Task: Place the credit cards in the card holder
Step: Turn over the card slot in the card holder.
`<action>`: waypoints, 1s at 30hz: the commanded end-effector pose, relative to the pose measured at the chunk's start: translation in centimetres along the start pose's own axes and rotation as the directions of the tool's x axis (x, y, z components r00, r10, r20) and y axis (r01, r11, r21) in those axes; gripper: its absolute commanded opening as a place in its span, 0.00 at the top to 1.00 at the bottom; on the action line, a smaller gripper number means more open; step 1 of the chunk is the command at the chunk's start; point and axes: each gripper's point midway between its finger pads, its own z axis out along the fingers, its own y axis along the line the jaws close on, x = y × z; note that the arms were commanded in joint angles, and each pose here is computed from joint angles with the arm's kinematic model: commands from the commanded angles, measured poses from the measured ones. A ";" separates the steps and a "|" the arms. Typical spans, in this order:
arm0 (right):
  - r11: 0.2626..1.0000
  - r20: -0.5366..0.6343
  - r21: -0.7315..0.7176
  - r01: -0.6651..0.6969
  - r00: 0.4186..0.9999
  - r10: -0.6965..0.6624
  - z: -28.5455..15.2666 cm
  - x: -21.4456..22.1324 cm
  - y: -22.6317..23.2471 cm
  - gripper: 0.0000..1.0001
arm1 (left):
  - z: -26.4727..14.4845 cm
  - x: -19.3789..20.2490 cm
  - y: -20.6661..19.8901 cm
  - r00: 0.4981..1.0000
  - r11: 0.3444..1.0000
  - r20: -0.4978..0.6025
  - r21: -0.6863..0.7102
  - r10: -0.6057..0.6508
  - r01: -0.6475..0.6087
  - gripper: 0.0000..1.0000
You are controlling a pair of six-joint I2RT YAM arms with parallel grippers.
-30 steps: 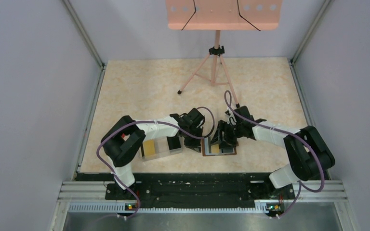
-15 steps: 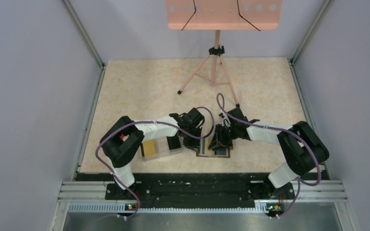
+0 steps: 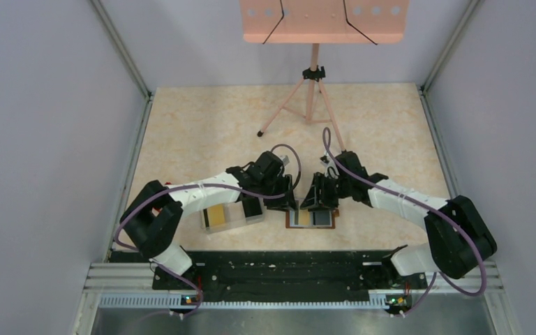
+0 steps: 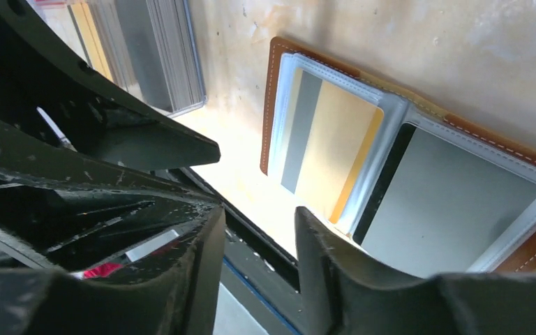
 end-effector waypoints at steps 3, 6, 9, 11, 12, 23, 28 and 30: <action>0.999 0.032 0.032 -0.005 0.999 0.004 -0.2 -0.8 -1.2 0.77 | 0.7 -1.0 -2.1 0.997 0.985 0.026 0.161 -0.073 0.068 0.55; 0.997 0.010 0.071 -0.016 1.000 0.016 0.3 -0.2 -2.8 0.90 | 1.6 -0.8 -1.7 0.995 0.980 0.013 0.175 -0.098 0.094 0.55; 0.995 -0.022 0.100 -0.030 0.999 0.032 1.1 0.6 -4.1 1.00 | 2.3 -0.5 -1.1 0.993 0.978 0.008 0.172 -0.116 0.113 0.55; 0.993 -0.041 0.114 -0.039 0.998 0.044 1.5 1.1 -4.8 1.00 | 2.8 -0.3 -0.5 0.993 0.982 0.002 0.149 -0.119 0.117 0.55; 0.992 -0.049 0.118 -0.044 0.998 0.050 1.7 1.3 -5.1 1.00 | 2.9 -0.3 -0.3 0.993 0.983 0.000 0.139 -0.121 0.120 0.55; 0.987 -0.070 0.152 -0.057 0.995 0.068 2.3 1.9 -6.4 1.00 | 4.0 0.1 0.9 0.993 0.989 -0.019 0.091 -0.116 0.117 0.56; 0.989 -0.074 0.139 -0.056 0.995 0.067 2.5 1.9 -6.2 1.00 | 3.9 -0.1 -0.8 0.994 0.978 -0.028 0.175 -0.109 0.112 0.71; 0.991 -0.072 0.121 -0.054 0.995 0.063 2.5 1.8 -5.9 1.00 | 3.6 -0.4 -1.5 0.994 0.972 -0.017 0.211 -0.104 0.105 0.81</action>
